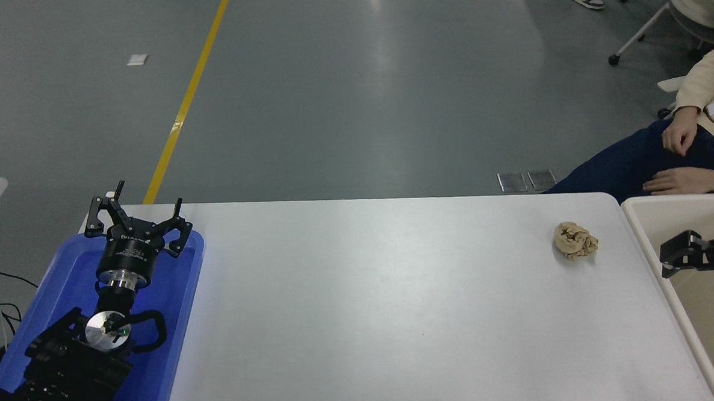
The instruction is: Pick up foil plate and place in dustbin
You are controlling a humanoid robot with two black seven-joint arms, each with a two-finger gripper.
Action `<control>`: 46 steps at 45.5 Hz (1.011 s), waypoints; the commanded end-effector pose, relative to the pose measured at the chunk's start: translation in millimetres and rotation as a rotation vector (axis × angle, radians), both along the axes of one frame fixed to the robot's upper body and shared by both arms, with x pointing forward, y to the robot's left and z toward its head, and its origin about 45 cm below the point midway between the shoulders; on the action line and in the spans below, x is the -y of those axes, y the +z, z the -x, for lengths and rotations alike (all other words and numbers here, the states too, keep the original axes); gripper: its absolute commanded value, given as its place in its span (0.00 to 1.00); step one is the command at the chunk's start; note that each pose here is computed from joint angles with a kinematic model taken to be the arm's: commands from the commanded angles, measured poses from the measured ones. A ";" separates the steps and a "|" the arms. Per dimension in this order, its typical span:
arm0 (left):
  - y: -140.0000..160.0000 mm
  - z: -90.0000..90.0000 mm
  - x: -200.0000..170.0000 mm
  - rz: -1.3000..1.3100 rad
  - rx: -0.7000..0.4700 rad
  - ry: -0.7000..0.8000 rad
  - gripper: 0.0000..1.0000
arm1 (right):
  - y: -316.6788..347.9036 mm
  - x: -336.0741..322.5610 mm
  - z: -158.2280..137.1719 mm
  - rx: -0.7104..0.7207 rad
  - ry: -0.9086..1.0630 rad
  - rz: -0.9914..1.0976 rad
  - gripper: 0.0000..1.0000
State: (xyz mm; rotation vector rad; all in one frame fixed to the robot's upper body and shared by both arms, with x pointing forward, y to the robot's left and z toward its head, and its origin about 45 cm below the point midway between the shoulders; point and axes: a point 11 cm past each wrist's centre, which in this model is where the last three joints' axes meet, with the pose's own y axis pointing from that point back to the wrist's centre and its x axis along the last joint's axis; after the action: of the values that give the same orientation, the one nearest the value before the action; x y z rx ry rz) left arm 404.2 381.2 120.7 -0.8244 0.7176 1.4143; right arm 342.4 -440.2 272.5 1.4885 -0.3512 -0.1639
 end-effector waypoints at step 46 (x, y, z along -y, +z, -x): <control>0.2 -0.2 -0.3 -0.001 0.000 0.001 1.00 | 139.1 -146.9 -57.0 0.164 0.376 0.092 1.00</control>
State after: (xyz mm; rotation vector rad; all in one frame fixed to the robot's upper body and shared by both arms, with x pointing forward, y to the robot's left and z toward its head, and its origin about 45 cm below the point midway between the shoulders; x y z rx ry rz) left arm 404.3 381.6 120.9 -0.8259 0.7169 1.4156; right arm 400.3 -285.8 400.5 1.4890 -0.1796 0.2688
